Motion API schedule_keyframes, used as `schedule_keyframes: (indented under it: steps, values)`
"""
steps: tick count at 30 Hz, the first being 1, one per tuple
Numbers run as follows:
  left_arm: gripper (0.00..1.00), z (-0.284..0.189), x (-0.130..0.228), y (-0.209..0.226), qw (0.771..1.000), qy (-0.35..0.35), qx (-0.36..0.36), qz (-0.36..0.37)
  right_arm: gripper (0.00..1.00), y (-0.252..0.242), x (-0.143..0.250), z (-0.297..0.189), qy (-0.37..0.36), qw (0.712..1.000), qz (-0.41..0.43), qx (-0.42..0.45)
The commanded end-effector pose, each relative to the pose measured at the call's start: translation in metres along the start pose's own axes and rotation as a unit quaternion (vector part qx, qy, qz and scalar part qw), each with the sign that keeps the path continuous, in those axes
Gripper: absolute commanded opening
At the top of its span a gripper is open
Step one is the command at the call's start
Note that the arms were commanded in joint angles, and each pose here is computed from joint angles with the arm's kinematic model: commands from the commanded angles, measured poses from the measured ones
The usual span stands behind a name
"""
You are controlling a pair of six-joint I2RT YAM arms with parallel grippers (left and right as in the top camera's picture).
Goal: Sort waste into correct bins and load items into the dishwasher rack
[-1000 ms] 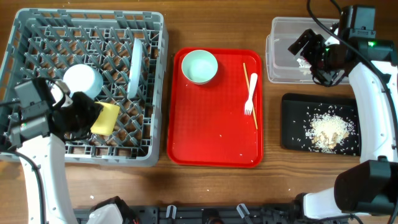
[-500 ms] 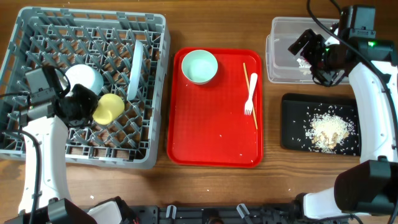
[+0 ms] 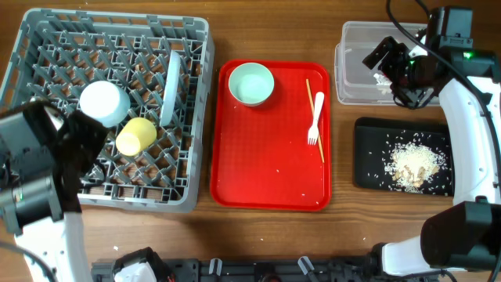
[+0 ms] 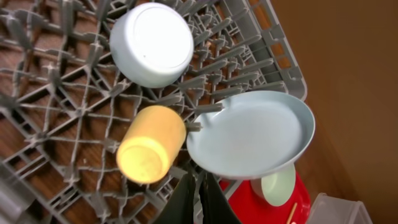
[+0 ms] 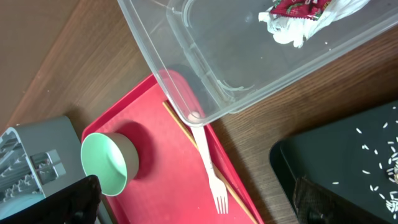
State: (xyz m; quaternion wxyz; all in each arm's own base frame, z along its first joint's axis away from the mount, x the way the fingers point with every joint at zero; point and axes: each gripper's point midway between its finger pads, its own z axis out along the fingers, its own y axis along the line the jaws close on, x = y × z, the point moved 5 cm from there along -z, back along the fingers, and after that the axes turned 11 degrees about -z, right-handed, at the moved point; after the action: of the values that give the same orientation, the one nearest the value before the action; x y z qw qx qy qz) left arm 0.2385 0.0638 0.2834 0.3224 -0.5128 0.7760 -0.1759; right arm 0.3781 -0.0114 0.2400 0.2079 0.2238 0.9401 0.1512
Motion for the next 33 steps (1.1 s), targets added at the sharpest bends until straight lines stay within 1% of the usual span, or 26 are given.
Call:
schedule_keyframes:
  steps: [1,4,8,10,13,16,20,26,29,31,33]
  values:
    - [0.04,-0.002,-0.002,0.027,0.996,-0.025,-0.089,-0.011,1.0,-0.002,0.001,0.003,0.001,1.0,0.005,0.007]
    - [0.04,0.019,0.001,0.039,0.992,0.001,-0.129,-0.015,1.0,-0.002,0.001,0.003,0.001,1.0,0.005,0.007]
    - [0.04,0.066,0.011,0.046,0.981,0.09,-0.167,-0.032,1.0,-0.002,0.001,0.003,0.001,1.0,0.006,0.007]
    - [0.04,0.084,0.015,0.049,0.976,0.121,-0.178,-0.04,1.0,-0.002,0.001,0.003,0.001,1.0,0.005,0.007]
    - [0.04,0.105,0.015,0.054,0.971,0.139,-0.191,-0.045,1.0,-0.002,0.001,0.003,0.001,1.0,0.005,0.007]
    - [0.04,0.113,0.013,0.051,0.972,0.14,-0.183,-0.046,1.0,-0.002,0.001,0.003,0.001,1.0,0.005,0.007]
    - [0.04,0.118,0.007,0.041,0.979,0.128,-0.151,-0.042,1.0,-0.002,0.001,0.003,0.001,1.0,0.005,0.007]
    - [0.04,0.116,0.01,0.015,0.984,0.159,-0.069,-0.046,1.0,-0.002,0.001,0.003,0.001,1.0,0.005,0.007]
    - [0.04,0.091,0.002,-0.003,0.99,0.134,-0.03,-0.031,1.0,-0.002,0.001,0.003,0.001,1.0,0.005,0.007]
    - [0.04,0.058,-0.002,-0.024,0.995,0.096,0.023,0.018,1.0,-0.002,0.001,0.003,0.001,1.0,0.005,0.007]
    - [0.04,0.041,0.002,-0.035,0.994,0.083,0.052,0.045,1.0,-0.002,0.001,0.003,0.001,1.0,0.005,0.007]
